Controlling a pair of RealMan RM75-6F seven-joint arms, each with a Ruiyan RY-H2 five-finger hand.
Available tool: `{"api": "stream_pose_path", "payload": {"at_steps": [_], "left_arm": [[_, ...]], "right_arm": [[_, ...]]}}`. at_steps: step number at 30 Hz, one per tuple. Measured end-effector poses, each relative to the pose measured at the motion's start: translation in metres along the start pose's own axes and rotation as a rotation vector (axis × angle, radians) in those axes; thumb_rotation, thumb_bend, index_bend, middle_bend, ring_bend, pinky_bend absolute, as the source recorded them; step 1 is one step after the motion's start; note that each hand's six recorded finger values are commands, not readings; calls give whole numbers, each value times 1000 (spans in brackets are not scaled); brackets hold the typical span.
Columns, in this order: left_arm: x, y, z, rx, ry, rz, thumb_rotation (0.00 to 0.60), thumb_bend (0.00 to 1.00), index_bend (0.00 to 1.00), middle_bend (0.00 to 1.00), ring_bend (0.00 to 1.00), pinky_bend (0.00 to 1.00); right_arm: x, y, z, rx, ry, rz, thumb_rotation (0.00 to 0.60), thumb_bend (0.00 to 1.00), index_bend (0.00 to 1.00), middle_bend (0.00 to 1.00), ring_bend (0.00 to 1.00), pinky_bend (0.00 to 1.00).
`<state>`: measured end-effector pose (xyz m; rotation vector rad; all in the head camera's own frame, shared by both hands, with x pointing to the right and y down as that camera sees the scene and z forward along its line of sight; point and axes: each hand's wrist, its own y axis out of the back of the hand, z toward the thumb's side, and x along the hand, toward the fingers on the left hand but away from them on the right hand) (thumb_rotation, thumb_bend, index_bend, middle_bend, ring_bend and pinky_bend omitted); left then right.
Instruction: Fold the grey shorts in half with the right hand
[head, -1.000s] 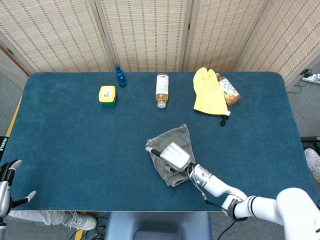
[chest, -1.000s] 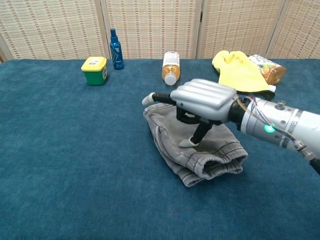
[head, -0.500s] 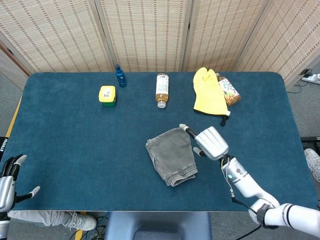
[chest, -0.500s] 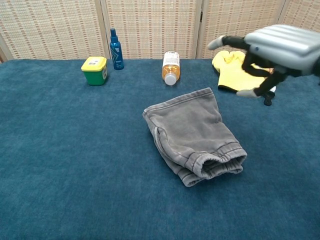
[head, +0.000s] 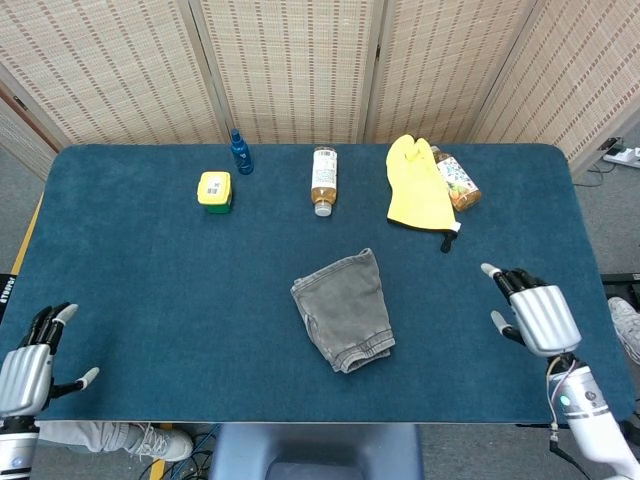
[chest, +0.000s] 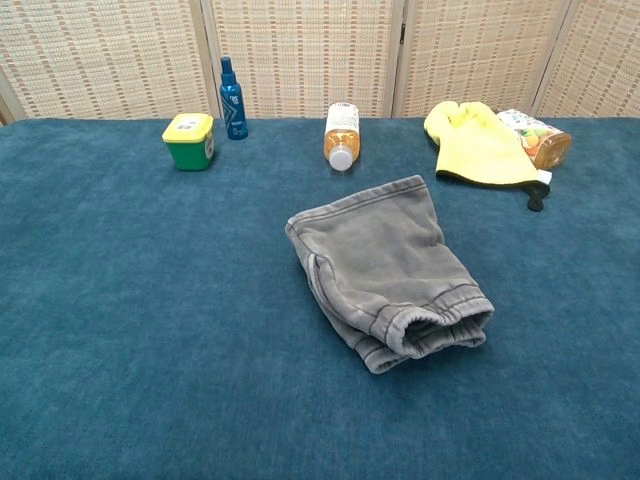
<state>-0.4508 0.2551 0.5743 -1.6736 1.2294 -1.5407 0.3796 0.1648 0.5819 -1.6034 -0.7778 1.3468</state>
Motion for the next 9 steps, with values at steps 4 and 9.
{"api": "stream_pose_path", "payload": {"at_steps": [4,9], "left_arm": [[0,0,8,3,-15,-7,600,168,140,117,62,284],[2,0,13,0,-24,-4,600,168,140,116,63,284]], "right_arm": [[25,-3,-16,-29,-56,28,600,365,121,105,37,223],[50,-4,-29,-39,-110,32,600,365,121,111,36,215]]}}
